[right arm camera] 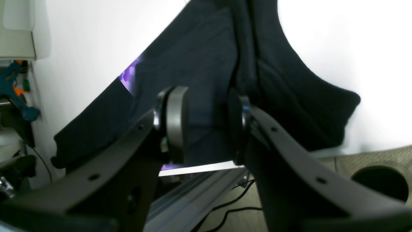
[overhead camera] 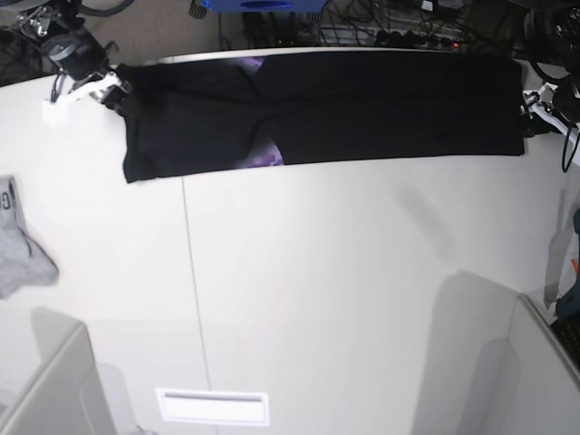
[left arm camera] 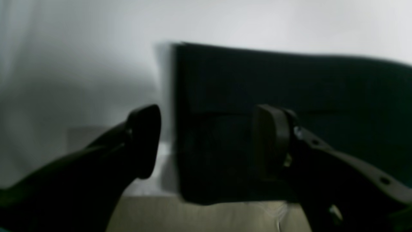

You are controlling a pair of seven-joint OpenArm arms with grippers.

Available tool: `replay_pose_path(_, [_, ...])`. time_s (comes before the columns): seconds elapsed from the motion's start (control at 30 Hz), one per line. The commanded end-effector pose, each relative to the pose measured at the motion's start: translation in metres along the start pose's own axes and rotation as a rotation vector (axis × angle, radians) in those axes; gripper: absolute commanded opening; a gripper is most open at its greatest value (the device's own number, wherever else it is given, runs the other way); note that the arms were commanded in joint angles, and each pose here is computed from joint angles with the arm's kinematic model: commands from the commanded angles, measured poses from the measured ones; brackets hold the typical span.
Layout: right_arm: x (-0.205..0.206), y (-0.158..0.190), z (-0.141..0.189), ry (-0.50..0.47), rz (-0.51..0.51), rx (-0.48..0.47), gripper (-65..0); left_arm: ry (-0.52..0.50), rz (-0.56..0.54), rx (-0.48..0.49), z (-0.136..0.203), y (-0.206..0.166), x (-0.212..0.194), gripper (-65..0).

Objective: Fold the T-shirt properly
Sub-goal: 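Release the hem and raise both grippers off the folded shirt, then grasp the ends of the folded strip with both grippers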

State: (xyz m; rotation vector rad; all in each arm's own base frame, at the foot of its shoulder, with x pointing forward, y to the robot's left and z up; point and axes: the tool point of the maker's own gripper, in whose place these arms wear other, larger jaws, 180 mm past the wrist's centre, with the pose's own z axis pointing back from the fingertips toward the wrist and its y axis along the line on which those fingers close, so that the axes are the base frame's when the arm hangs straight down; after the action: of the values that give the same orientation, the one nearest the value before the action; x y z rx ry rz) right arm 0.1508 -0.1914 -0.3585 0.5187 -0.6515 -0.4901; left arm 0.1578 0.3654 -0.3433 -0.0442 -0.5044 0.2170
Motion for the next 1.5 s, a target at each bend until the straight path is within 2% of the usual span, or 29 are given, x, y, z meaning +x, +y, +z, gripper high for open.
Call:
replay_pose_path(0.0, [0.01, 0.013, -0.002, -0.032, 0.019, 0.046, -45.6, -0.035, -0.018, -0.025, 0.004, -0.01, 0.008, -23.5])
replay_pose_path(0.03, [0.01, 0.019, -0.005, -0.029, 0.024, 0.062, -45.8, -0.041, -0.017, -0.029, 0.004, -0.014, 0.007, -27.6])
replay_pose_path(0.07, [0.01, 0.024, -0.009, -0.021, 0.034, 0.08, -47.6, -0.038, -0.007, -0.035, 0.002, -0.016, 0.004, -35.9])
replay_pose_path(0.1, [0.011, 0.031, -0.013, -0.017, 0.049, 0.101, -51.2, -0.029, 0.013, -0.038, -0.001, -0.017, -0.002, -47.6])
replay_pose_path(0.13, [0.01, 0.038, -0.019, -0.005, 0.066, 0.118, -57.3, -0.013, 0.03, -0.032, -0.004, -0.014, -0.009, -61.2])
replay_pose_path(0.17, [0.007, 0.039, -0.025, 0.012, 0.081, 0.118, -64.1, 0.001, 0.042, -0.019, -0.007, -0.01, -0.014, -65.0])
replay_pose_path(0.3, [-0.004, 0.033, -0.045, 0.059, 0.136, 0.073, -65.0, 0.084, 0.051, 0.055, -0.019, 0.003, -0.042, -65.0])
replay_pose_path(0.43, [-0.015, 0.012, -0.062, 0.104, 0.134, 0.012, -65.0, 0.188, 0.02, 0.1, -0.034, 0.009, -0.068, -65.0])
replay_pose_path(0.57, [-0.019, -0.015, -0.075, 0.135, 0.116, -0.06, -65.0, 0.204, 0.012, 0.069, -0.059, 0.002, -0.085, -65.0])
replay_pose_path(0.7, [-0.007, -0.023, -0.088, 0.126, 0.143, -0.097, -65.0, 0.198, 0.024, 0.038, -0.076, -0.007, -0.084, -65.0])
replay_pose_path(0.83, [0.016, -0.023, -0.105, 0.098, 0.167, -0.117, -65.0, 0.154, 0.045, 0.016, -0.087, -0.015, -0.061, -65.0])
replay_pose_path(0.9, [0.027, -0.025, -0.114, 0.087, 0.173, -0.13, -65.0, 0.163, 0.048, 0.007, -0.089, -0.019, -0.051, -65.0])
replay_pose_path(1.07, [0.049, -0.018, -0.125, 0.055, 0.188, -0.127, -65.0, 0.132, 0.028, -0.012, -0.086, -0.029, -0.021, -65.0])
replay_pose_path(1.17, [0.06, -0.004, -0.12, 0.019, 0.217, -0.104, -65.0, 0.069, -0.003, -0.003, -0.075, -0.032, -0.001, -65.0])
replay_pose_path(1.4, [0.082, 0.041, -0.091, -0.09, 0.336, -0.034, -65.0, -0.119, 0.057, 0.101, -0.028, 0.008, 0.04, -65.0])
replay_pose_path(1.47, [0.087, 0.053, -0.083, -0.121, 0.363, -0.014, -65.0, -0.172, 0.035, 0.07, -0.017, 0.007, 0.049, -65.0])
